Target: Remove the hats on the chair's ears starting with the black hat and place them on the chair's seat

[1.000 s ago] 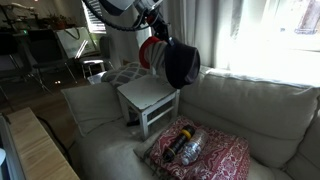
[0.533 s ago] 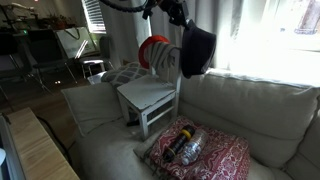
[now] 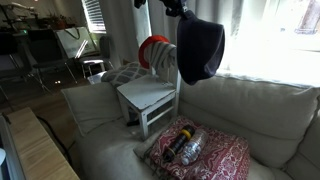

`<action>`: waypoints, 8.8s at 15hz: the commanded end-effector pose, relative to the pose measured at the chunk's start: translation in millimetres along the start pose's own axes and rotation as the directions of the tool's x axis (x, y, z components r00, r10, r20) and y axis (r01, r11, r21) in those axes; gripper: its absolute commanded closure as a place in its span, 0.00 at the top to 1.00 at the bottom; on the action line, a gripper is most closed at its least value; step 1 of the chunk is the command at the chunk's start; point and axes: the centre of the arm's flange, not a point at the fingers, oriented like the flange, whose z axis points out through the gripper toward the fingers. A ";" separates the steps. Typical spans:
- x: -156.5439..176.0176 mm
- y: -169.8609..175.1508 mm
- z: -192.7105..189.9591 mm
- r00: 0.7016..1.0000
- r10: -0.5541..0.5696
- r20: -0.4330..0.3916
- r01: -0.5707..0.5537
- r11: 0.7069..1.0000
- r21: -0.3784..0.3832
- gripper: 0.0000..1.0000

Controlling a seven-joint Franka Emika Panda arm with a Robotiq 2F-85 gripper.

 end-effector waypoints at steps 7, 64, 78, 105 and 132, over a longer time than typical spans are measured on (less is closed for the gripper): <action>-102.8 -39.9 -76.5 0.956 -0.154 0.251 0.039 0.910 0.412 0.01; -91.9 -89.9 61.1 0.682 0.213 0.700 -0.668 0.572 0.476 0.95; -26.6 -134.6 -16.4 0.878 0.123 0.462 -0.474 0.349 0.808 1.00; -4.4 -114.4 -106.5 0.976 0.089 0.196 -0.216 0.404 0.889 0.01; -93.2 -94.9 -202.6 0.959 -0.229 -0.168 0.273 0.909 0.314 0.01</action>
